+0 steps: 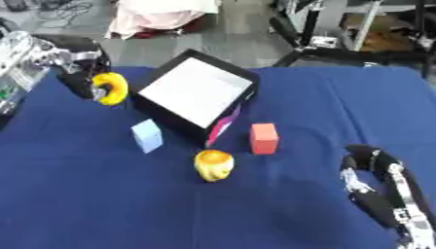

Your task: Pick up objects on the table and place them in the box.

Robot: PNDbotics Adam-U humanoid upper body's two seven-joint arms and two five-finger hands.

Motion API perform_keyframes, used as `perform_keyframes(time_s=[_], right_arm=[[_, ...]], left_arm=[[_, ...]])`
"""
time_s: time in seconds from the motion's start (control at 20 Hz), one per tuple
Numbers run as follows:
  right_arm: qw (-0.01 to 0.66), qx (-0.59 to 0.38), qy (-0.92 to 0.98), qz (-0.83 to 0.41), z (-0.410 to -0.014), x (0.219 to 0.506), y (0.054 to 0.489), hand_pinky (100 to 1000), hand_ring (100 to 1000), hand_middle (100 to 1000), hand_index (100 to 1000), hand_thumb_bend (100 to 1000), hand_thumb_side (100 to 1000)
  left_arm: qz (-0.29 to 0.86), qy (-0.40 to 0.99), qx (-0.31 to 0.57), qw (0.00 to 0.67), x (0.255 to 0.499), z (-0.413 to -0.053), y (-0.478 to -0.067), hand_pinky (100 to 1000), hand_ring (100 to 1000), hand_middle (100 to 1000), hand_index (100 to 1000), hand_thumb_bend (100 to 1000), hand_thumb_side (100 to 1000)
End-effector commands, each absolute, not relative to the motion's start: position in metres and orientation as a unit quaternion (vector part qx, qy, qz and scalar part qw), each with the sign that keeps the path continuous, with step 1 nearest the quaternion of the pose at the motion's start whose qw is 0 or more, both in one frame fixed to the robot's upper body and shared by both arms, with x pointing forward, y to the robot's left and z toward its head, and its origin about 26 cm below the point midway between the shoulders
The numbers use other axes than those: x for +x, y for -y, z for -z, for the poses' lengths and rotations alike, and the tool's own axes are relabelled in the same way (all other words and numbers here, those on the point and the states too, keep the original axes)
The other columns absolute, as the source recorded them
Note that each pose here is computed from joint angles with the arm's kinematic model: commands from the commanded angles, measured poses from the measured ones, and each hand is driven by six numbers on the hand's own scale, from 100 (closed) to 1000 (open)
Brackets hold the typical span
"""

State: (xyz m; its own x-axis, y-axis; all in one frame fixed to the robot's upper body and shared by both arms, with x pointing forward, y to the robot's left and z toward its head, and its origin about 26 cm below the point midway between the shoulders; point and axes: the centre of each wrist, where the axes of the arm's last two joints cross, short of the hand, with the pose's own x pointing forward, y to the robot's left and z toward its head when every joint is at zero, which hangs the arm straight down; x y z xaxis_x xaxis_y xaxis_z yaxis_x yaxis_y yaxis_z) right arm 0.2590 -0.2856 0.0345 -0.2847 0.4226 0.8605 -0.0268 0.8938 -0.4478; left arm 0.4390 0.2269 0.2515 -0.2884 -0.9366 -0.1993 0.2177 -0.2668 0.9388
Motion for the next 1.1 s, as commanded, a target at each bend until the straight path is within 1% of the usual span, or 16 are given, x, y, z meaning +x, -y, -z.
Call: perform_keyframes(time_s=[0.05,0.35,0.6,0.75,0.8,0.85,0.9,0.95,1.0,1.05,1.1], right_arm=[[0.578,-0.124,0.782,-0.197,-0.039,0.261,0.286,727,648,575,730,100,440],[0.575,-0.113,0.786,-0.198,-0.040,0.264,0.281,727,648,575,730,100,444],[0.573,-0.102,0.788,-0.201,-0.040,0.266,0.277,727,648,575,730,100,444],[0.572,-0.100,0.789,-0.201,-0.041,0.266,0.276,727,648,575,730,100,445],[0.572,-0.099,0.789,-0.201,-0.041,0.266,0.276,727,648,575,730,100,444],[0.572,-0.099,0.789,-0.201,-0.040,0.266,0.276,727,648,574,730,100,443],[0.572,-0.099,0.789,-0.201,-0.040,0.266,0.276,727,648,574,730,100,443],[0.572,-0.099,0.789,-0.201,-0.040,0.266,0.276,727,648,574,730,100,443],[0.572,-0.099,0.789,-0.201,-0.040,0.266,0.276,727,648,574,730,100,442],[0.572,-0.099,0.789,-0.201,-0.040,0.266,0.276,727,648,574,730,100,442],[0.573,-0.100,0.789,-0.201,-0.040,0.266,0.276,726,648,574,730,100,441]], left_arm=[[0.650,0.449,0.457,0.410,0.452,-0.253,-0.206,736,507,488,647,100,305],[0.638,0.430,0.482,0.419,0.476,-0.199,-0.168,746,517,497,657,100,319],[0.618,0.422,0.500,0.437,0.483,-0.159,-0.158,753,525,504,667,100,303],[0.606,0.428,0.505,0.441,0.484,-0.141,-0.158,767,552,532,704,100,304],[0.603,0.430,0.506,0.442,0.484,-0.136,-0.158,786,591,576,751,100,302],[0.601,0.432,0.506,0.443,0.484,-0.132,-0.159,824,650,641,809,100,296],[0.599,0.434,0.505,0.443,0.484,-0.129,-0.160,844,691,690,845,100,291],[0.598,0.437,0.504,0.444,0.484,-0.127,-0.161,851,706,707,857,100,290],[0.597,0.440,0.502,0.445,0.484,-0.125,-0.162,868,746,755,898,100,286],[0.596,0.443,0.501,0.446,0.484,-0.124,-0.164,872,752,763,905,100,285],[0.595,0.446,0.500,0.445,0.484,-0.125,-0.165,905,807,833,964,100,278]])
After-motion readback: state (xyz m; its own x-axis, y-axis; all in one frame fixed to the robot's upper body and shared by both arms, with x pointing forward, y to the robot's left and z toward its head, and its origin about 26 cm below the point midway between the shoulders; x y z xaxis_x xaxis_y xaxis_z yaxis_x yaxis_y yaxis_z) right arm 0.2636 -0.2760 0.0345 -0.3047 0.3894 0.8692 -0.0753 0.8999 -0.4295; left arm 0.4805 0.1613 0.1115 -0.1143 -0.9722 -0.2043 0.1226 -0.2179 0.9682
